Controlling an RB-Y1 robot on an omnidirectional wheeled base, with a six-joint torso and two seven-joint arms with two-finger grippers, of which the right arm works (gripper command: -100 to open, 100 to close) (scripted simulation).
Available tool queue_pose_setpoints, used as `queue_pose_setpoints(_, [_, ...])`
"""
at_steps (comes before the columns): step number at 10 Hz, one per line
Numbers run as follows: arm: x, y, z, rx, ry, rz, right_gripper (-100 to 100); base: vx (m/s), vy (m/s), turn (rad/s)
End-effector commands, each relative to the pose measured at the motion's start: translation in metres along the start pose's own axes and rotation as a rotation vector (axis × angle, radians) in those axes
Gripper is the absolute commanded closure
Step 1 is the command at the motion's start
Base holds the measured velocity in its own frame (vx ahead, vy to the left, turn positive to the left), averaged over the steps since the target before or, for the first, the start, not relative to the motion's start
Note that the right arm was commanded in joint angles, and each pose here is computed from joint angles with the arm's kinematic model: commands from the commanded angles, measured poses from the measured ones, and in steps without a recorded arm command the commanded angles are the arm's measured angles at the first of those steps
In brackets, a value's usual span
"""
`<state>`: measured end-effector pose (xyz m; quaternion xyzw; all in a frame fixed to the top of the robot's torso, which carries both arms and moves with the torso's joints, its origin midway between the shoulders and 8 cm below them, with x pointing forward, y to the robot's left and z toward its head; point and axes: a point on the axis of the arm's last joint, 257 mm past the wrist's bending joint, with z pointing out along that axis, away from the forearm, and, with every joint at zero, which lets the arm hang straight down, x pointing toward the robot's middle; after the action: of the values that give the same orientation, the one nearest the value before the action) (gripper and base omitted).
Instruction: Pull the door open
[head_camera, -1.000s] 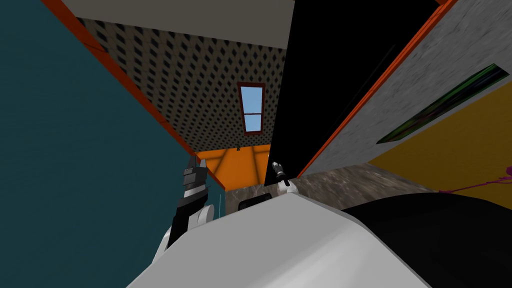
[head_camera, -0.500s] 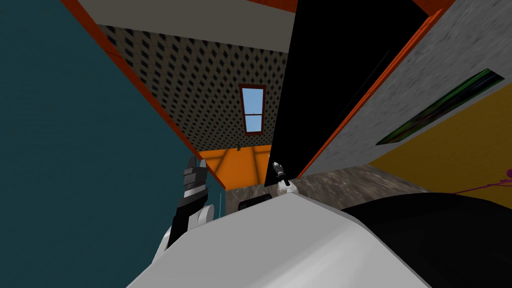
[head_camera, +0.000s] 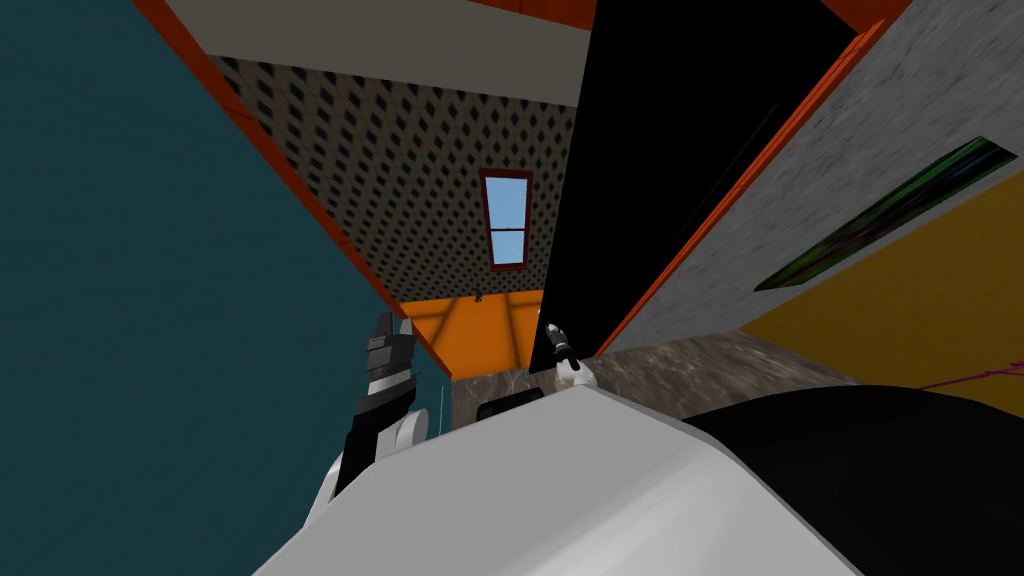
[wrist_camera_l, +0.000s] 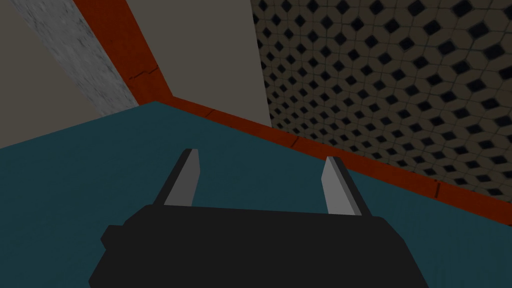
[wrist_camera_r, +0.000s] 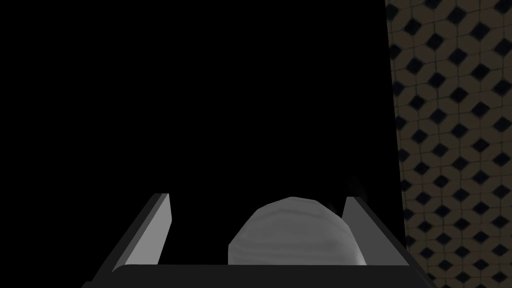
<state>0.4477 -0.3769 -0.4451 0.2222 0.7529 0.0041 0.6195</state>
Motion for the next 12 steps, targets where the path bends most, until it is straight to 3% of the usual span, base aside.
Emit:
queue_pose_setpoints(1, [0.009, -0.045, -0.0070, 0.086, 0.036, 0.028, 100, -0.027, -0.004, 0.010])
queue_pose_setpoints(9, [0.009, -0.045, -0.0070, 0.087, 0.036, 0.029, 100, -0.003, -0.002, 0.000])
queue_pose_setpoints(10, [0.008, -0.009, -0.0002, 0.025, 0.016, 0.077, 100, -0.019, 0.004, 0.102])
queue_pose_setpoints(12, [0.006, -0.009, -0.0001, 0.023, 0.012, 0.124, 100, -0.047, -0.026, 0.089])
